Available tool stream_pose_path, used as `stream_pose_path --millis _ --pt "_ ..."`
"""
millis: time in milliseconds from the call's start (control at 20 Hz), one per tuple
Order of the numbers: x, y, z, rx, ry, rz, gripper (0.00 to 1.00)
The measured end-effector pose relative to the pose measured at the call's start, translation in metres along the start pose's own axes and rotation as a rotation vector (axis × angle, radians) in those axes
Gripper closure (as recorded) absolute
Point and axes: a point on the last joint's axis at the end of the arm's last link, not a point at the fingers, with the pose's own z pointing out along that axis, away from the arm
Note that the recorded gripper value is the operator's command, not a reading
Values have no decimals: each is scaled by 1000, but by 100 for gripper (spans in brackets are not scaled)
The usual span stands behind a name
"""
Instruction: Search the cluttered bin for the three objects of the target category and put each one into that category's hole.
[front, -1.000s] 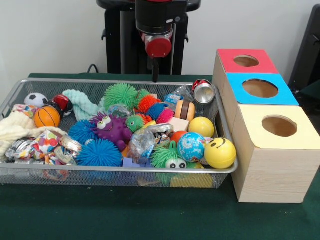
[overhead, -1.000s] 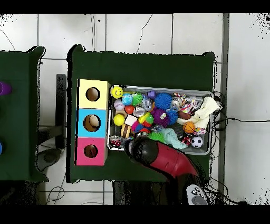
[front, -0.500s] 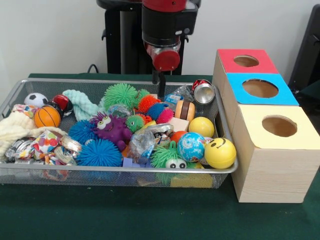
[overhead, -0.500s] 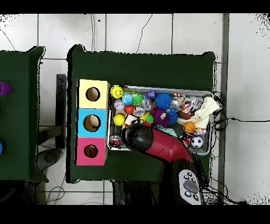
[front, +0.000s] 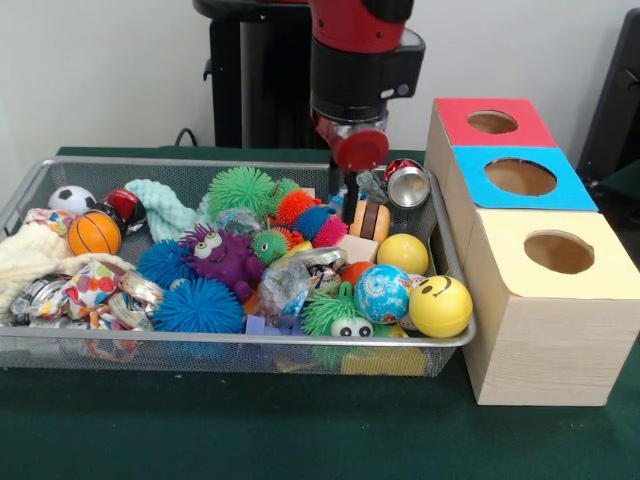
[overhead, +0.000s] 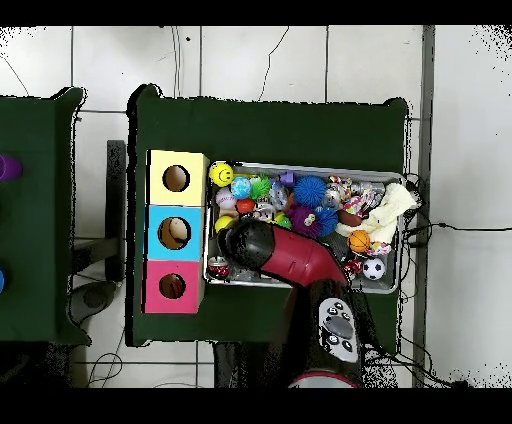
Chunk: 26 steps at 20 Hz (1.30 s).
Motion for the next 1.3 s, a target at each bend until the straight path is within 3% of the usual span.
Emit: stream_pose_path --millis 300,600,850,1300 --pt "13 -4 31 10 -10 -16 0" --pt "13 -8 63 -31 -61 -24 0" --pt "5 -3 67 -104 -122 -25 0" --pt "1 -1 72 -142 -159 -27 0"
